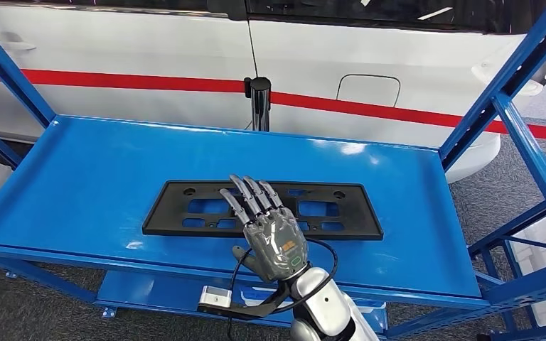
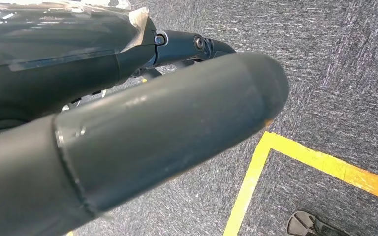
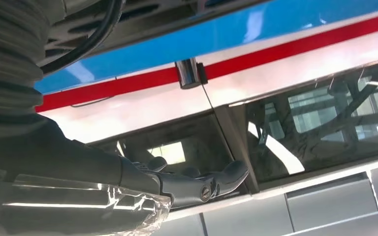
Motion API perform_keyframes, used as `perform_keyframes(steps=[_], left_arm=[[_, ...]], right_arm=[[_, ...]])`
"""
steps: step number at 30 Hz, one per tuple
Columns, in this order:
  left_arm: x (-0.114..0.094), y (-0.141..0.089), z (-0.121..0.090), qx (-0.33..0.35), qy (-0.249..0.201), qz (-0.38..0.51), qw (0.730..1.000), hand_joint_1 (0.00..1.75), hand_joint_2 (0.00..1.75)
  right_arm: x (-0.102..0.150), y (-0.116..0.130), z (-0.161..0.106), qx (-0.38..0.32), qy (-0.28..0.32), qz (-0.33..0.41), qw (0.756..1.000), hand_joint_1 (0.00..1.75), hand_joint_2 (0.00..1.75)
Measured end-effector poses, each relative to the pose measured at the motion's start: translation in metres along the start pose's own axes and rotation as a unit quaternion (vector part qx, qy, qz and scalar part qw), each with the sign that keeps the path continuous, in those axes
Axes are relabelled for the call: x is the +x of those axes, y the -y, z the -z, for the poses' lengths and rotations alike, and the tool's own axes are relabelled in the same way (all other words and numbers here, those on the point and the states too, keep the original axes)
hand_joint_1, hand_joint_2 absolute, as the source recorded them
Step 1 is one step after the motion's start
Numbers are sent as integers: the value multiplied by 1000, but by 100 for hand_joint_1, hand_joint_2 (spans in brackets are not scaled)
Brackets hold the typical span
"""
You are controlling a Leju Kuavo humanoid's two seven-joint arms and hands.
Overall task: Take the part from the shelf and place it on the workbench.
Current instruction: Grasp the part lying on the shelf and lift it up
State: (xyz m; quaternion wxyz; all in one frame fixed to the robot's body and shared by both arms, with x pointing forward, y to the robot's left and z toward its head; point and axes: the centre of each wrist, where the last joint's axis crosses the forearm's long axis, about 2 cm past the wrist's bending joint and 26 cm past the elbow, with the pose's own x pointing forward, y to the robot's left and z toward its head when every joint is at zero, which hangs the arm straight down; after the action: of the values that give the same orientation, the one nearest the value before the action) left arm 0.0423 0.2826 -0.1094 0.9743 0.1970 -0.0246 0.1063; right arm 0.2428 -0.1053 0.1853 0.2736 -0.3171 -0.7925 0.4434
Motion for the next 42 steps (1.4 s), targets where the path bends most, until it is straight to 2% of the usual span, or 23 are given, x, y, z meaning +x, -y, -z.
perform_keyframes(steps=[12, 22, 23, 24, 27, 28, 32, 42], left_arm=[[0, 0, 0, -1, -2, 3, 1000, 0, 0], [0, 0, 0, -5, 4, 15, 1000, 0, 0], [0, 0, 0, -6, 4, 16, 1000, 0, 0], [0, 0, 0, -6, 5, 16, 1000, 0, 0], [0, 0, 0, -6, 5, 17, 1000, 0, 0], [0, 0, 0, -6, 5, 17, 1000, 0, 0], [0, 0, 0, -5, 5, 17, 1000, 0, 0], [-1, -1, 0, -2, 4, 9, 1000, 0, 0]], right_arm=[[-12, -29, 16, 60, -33, -11, 998, 0, 175], [-26, -35, 20, 75, -64, -30, 995, 0, 175], [-28, -35, 21, 75, -68, -32, 994, 5, 175], [-29, -36, 22, 76, -71, -35, 994, 37, 175], [-31, -38, 22, 77, -78, -40, 993, 154, 175], [-32, -38, 22, 78, -79, -41, 993, 164, 175], [-33, -41, 21, 81, -81, -49, 992, 174, 175], [-32, -45, 20, 85, -83, -55, 991, 175, 175]])
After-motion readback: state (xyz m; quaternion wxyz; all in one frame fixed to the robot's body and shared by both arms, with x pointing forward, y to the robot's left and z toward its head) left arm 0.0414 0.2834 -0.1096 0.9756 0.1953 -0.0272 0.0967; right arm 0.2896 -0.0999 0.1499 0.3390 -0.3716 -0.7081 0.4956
